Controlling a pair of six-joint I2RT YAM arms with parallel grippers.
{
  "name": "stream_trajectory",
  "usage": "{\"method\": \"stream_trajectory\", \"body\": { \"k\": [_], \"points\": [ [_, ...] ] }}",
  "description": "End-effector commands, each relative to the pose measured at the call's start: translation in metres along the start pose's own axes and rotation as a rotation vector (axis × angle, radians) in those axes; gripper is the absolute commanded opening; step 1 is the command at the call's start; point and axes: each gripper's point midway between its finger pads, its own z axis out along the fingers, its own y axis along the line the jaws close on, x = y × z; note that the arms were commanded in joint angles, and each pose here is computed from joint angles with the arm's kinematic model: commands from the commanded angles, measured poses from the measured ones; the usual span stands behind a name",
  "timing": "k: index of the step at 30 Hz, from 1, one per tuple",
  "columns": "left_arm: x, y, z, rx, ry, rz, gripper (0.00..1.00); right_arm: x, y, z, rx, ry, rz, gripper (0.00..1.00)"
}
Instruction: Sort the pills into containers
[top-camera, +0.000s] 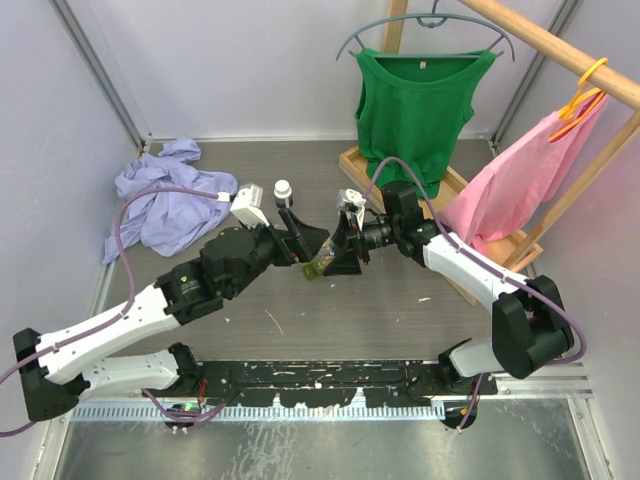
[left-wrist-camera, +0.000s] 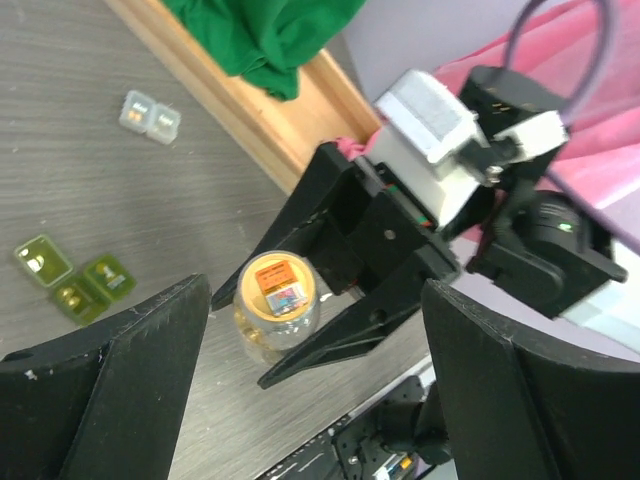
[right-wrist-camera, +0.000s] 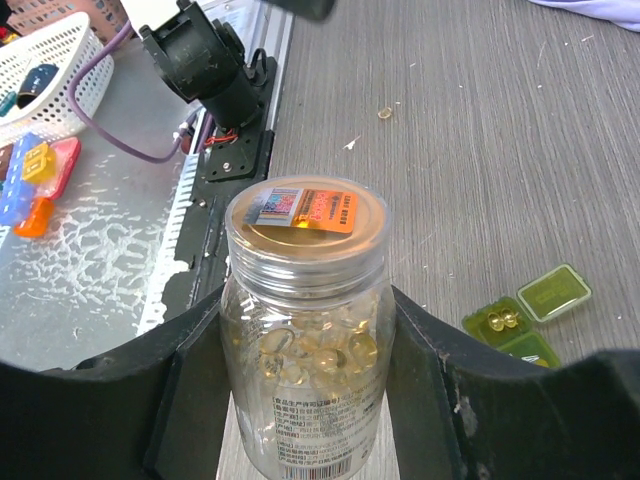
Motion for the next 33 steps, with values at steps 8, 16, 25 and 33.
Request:
{"method": "stream_trajectory", "body": {
  "k": [8,16,25,33],
  "points": [
    [0.015,0.013,0.025,-0.190,0.022,0.007,0.88,-0.029,0.001,-0.003,0.018,-0.027,-0.109,0.01],
    [0.027,0.005,0.038,-0.162,0.049,-0.010,0.75,-0.028,0.000,-0.003,0.020,-0.026,-0.107,0.01],
    [0.033,0.008,0.042,-0.169,0.061,0.006,0.60,-0.028,0.001,-0.003,0.017,-0.024,-0.106,0.01],
    [0.038,0.010,0.041,-0.155,0.076,0.020,0.45,-0.027,0.002,-0.003,0.010,-0.025,-0.101,0.01]
  ]
}}
